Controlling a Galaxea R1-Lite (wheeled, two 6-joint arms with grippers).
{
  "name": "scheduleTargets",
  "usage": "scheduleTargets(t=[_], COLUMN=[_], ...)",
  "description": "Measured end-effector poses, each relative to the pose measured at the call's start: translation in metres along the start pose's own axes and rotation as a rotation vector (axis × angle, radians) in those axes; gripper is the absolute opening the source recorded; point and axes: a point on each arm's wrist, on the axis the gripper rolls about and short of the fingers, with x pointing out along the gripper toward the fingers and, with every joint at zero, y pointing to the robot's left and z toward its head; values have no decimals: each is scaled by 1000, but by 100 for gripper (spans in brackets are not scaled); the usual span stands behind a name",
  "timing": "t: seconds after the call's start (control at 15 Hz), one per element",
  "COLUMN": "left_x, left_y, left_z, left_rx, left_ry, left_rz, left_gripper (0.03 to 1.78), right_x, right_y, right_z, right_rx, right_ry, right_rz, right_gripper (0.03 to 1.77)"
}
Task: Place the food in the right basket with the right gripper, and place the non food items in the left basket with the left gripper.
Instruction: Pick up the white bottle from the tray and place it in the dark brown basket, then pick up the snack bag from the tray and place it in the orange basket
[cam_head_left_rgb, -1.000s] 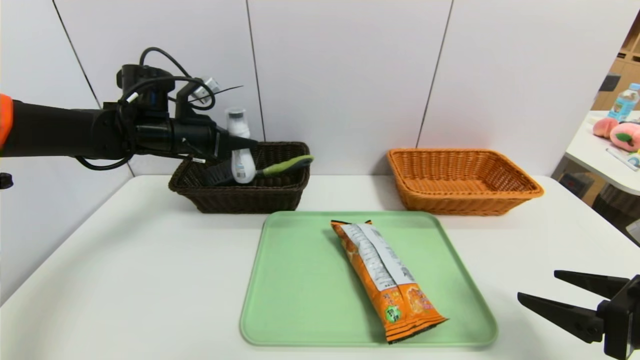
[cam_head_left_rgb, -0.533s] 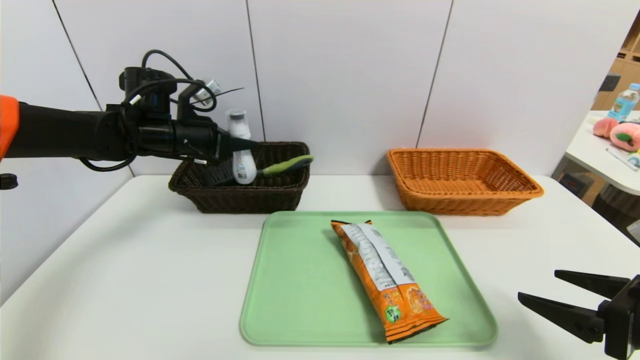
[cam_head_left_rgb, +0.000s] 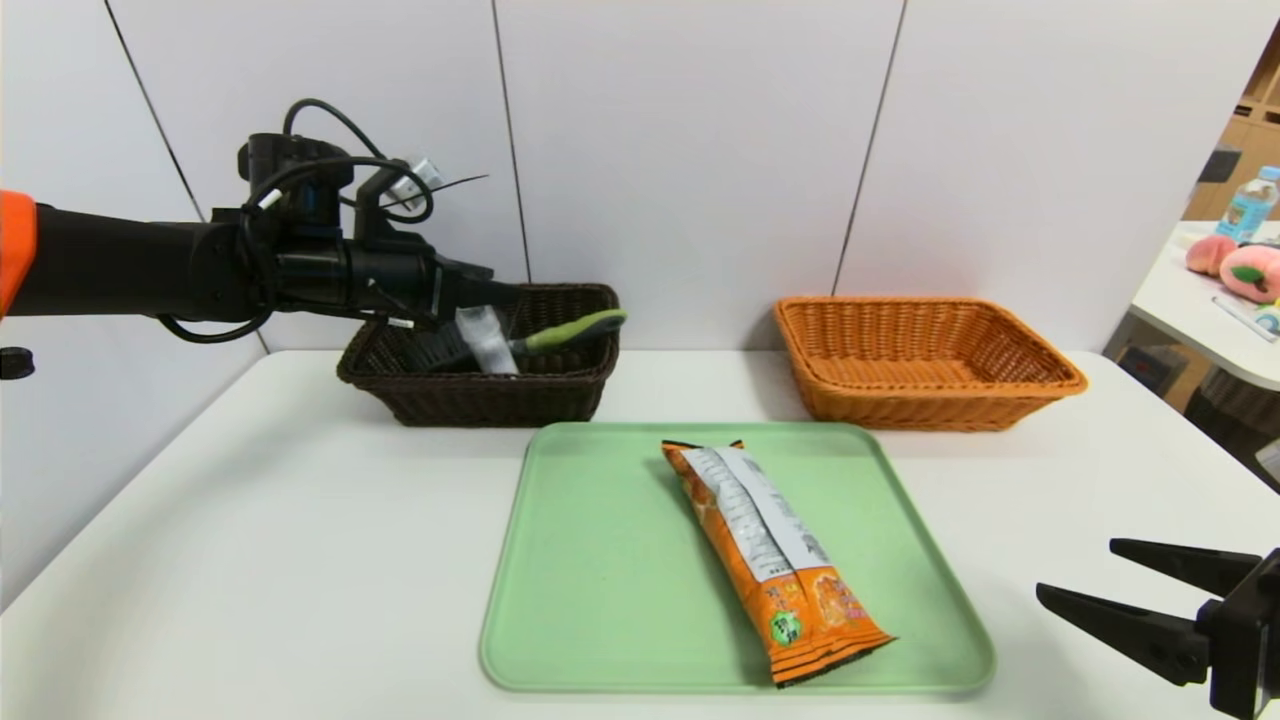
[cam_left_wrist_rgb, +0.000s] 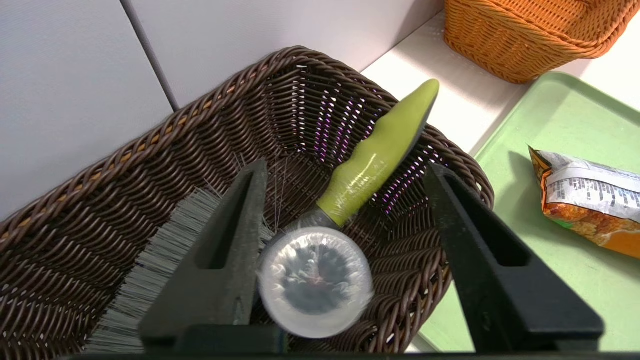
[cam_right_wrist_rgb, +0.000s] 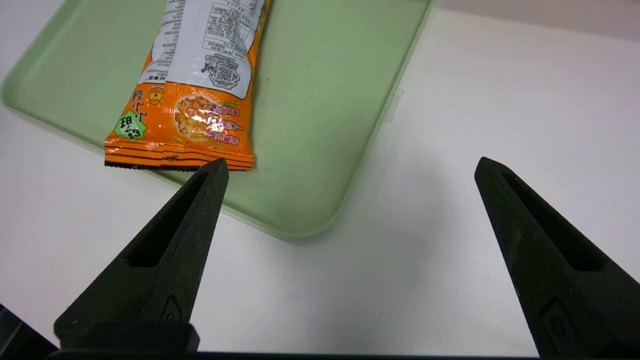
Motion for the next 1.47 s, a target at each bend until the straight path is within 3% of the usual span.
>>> scheduleTargets(t=[0.47,0.8,1.47], left_x=[-20,-52,-91], left_y=[-11,-52,-127], left_z=[27,55,15], left_rx=[24,-21,-105], left_ry=[-56,-55,89], left_rz=[14,-22,-178], left_gripper=[148,158,167], right_x=[-2,-5,7], right_y=[1,3,12], right_z=[7,21,43], right_rx=[-10,-33,-91], right_ry=[-26,-66,-71], right_rz=[-1,51,155], right_gripper=[170,170,170])
